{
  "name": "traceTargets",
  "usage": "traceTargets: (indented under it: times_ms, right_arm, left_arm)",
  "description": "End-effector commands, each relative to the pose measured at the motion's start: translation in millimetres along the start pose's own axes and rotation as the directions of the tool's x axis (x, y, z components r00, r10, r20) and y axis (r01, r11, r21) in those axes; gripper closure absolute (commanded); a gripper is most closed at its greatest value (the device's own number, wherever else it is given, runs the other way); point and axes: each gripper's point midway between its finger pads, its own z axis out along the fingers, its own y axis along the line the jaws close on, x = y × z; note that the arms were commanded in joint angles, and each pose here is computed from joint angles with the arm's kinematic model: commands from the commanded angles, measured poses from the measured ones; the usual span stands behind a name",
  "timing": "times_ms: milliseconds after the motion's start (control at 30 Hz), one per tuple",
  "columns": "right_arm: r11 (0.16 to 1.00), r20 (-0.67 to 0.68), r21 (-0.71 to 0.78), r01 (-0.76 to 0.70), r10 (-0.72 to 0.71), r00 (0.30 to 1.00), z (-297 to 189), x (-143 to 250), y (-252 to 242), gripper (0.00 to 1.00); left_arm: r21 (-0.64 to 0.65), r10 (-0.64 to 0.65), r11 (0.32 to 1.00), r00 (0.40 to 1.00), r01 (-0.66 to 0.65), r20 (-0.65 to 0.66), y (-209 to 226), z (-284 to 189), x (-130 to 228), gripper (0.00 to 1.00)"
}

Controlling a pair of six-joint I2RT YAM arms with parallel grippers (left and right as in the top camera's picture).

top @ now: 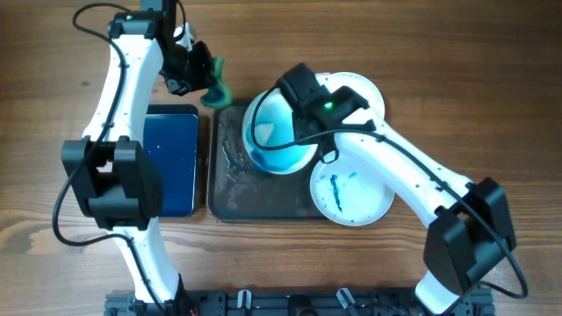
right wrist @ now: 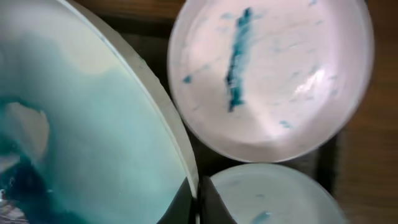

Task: Clean dirty plates on tray and stack at the side
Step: 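Lift the plate with the right gripper and place it right of the tray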

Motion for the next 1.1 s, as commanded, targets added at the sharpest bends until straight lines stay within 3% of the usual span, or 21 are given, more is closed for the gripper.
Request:
traceTargets:
  times_ms: [0, 200, 333, 533, 667, 800, 933, 1067]
  right_arm:
    - [0.973, 0.187, 0.226, 0.050, -0.094, 0.978, -30, -19, -14, 0.96]
    - [0.861, 0.399, 0.504, 0.062, -0.296, 0.868, -86, -32, -5, 0.96]
    - [0.751, 0.382, 0.641, 0.158, -0.491, 0.783, -115, -31, 7, 0.96]
    - [0.643, 0.453, 0.765, 0.025, -0.565, 0.689, -160, -39, 8, 0.96]
    - [0.658, 0.464, 0.753, 0.022, -0.554, 0.691, -159, -39, 9, 0.96]
    - [0.764, 0.413, 0.617, 0.188, -0.518, 0.749, -123, -25, 30, 0.96]
    - [0.877, 0.237, 0.272, 0.397, -0.461, 0.855, -68, 12, 57, 0.96]
    - [0.942, 0.050, -0.146, 0.304, -0.299, 0.953, -37, 26, 62, 0.96]
  left_arm:
    - [-0.004, 0.004, 1.000, 0.998, -0.003, 0.057, -2, -13, -10, 0.96]
    - [-0.010, 0.001, 1.000, 0.998, 0.000, 0.070, -1, -13, -13, 0.96]
    - [-0.047, -0.021, 0.999, 0.996, 0.025, 0.090, 6, -14, -16, 0.96]
    - [-0.050, -0.044, 0.998, 0.995, 0.049, 0.093, 7, -14, -16, 0.96]
    - [-0.051, -0.044, 0.998, 0.995, 0.049, 0.093, 7, -14, -16, 0.96]
    - [-0.051, -0.044, 0.997, 0.995, 0.049, 0.092, 7, -14, -16, 0.96]
    - [-0.051, -0.044, 0.997, 0.995, 0.049, 0.093, 7, -14, -16, 0.96]
    - [-0.051, -0.044, 0.997, 0.995, 0.049, 0.093, 7, -14, -16, 0.96]
